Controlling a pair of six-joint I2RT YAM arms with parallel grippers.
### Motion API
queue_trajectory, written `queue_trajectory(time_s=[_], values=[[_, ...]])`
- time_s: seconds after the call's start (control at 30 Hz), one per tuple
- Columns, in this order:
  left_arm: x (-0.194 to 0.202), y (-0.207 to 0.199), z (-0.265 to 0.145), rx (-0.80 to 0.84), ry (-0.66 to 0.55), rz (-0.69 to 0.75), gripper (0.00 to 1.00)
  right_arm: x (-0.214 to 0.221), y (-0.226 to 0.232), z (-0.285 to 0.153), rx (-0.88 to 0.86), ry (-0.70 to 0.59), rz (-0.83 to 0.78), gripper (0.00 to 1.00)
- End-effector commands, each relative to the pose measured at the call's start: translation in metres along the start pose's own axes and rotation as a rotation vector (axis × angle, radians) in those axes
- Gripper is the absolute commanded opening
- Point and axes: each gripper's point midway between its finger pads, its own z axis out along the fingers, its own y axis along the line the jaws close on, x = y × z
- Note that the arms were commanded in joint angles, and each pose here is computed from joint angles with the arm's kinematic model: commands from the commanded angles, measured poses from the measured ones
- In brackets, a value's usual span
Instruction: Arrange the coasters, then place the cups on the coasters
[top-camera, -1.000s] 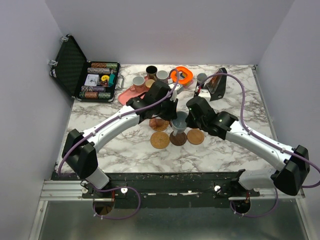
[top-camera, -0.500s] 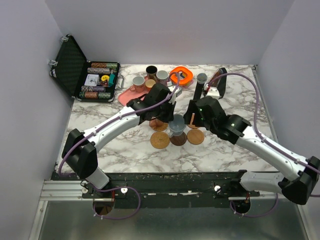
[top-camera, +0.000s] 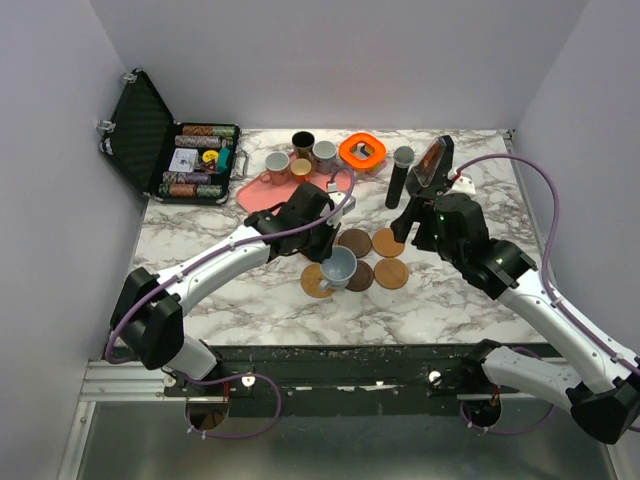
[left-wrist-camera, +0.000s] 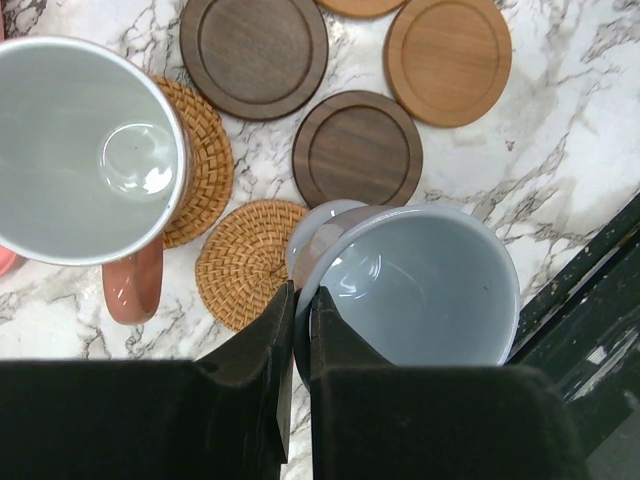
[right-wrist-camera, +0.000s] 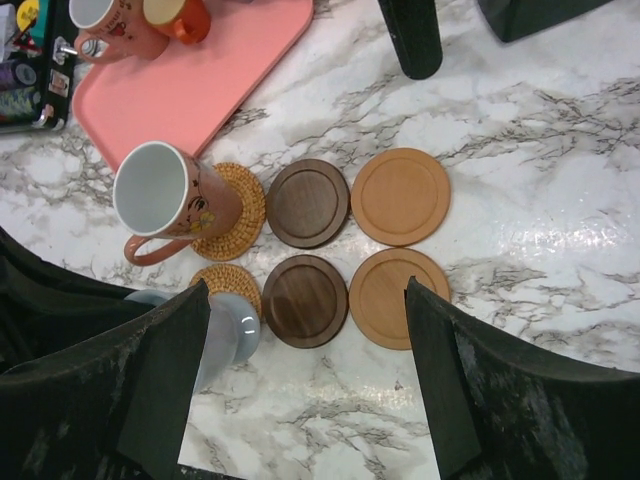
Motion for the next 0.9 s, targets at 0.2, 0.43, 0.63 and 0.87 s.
queue_trajectory(time_s=[0.2,0.43,0.63,0.87], values=[[-0.003,0.021,-0.005,-0.027,-0.023,0.023,0.0,0.007,0.007,0.006,-0.059,0.005,-0.01,0.87],[0.0,0.027,0.003,-0.007,-0.007,0.0,0.0,0.01,0.003,0.005,-0.052,0.003,-0.018,0.87],[0.004,0.034,0.008,-0.007,0.011,-0.028,0.0,0.014,0.002,0.008,-0.046,0.013,-0.021,0.87],[0.007,0.038,0.013,-0.006,0.024,-0.052,0.0,0.017,0.0,0.011,-0.041,0.021,-0.03,0.87]])
